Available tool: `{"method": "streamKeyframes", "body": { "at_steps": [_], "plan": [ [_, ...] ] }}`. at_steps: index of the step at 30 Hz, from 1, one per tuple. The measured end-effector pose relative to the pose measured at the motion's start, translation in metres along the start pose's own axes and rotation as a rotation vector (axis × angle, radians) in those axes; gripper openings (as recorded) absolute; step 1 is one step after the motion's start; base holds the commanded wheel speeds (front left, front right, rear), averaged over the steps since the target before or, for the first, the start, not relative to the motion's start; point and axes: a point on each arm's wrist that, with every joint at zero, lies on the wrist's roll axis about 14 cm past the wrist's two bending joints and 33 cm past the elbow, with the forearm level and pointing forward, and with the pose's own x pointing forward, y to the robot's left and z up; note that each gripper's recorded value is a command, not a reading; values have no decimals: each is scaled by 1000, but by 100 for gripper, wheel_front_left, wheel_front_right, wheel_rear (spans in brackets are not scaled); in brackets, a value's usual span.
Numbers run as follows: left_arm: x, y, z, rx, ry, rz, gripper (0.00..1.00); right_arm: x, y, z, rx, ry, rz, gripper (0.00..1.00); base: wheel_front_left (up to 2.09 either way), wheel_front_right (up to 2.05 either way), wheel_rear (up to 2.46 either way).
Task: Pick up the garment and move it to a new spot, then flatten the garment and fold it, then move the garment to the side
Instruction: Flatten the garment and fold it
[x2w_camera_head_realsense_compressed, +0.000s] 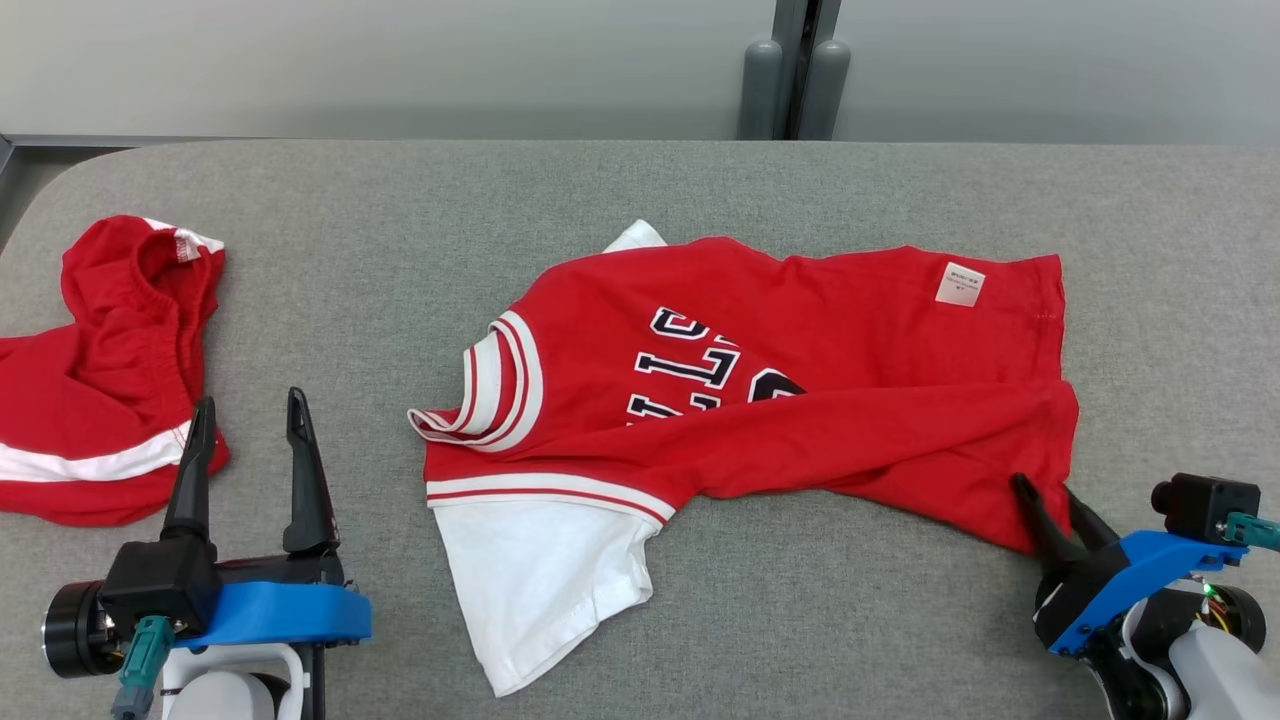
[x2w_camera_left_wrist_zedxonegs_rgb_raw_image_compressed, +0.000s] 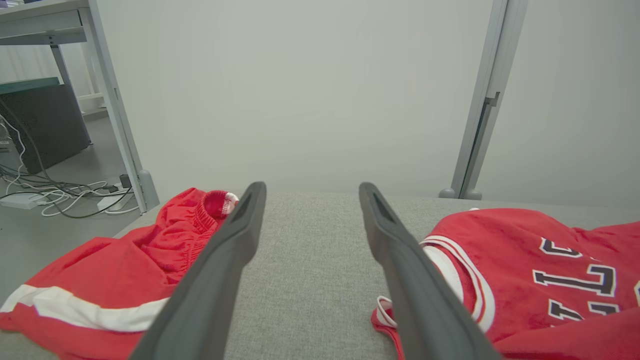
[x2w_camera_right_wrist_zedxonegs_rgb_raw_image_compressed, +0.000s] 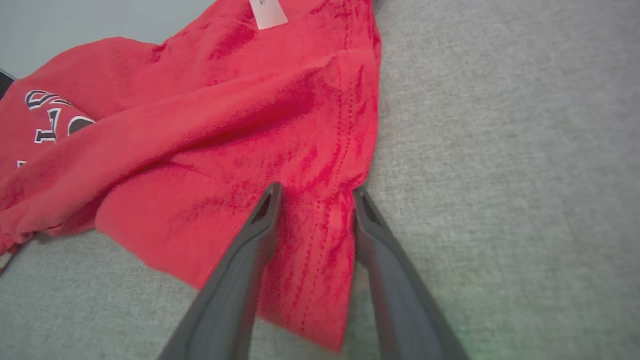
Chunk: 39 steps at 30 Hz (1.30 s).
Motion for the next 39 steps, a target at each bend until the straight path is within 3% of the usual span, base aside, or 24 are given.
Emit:
{"method": "streamKeyframes", "body": {
  "at_steps": [15,21,27,28,30,39],
  "plan": [
    [1,-8,3,-8,-9,-17,100,-23,45,50,-110,-237,187,0,0,0,0],
    [0,-14,3,-16,-10,-32,100,-49,44,26,-145,-154,218,0,0,0,0],
    [1,-19,3,-21,-9,-47,100,-77,43,-27,-81,63,236,0,0,0,0],
    [1,-20,3,-22,-10,-49,100,-80,41,-30,-87,78,232,11,0,0,0],
    [2,-23,3,-23,-10,-58,100,-81,37,-24,-84,60,222,100,0,0,0],
    [0,-21,5,-21,-15,-58,100,-76,22,30,-125,-108,179,100,0,0,0]
  ]
}}
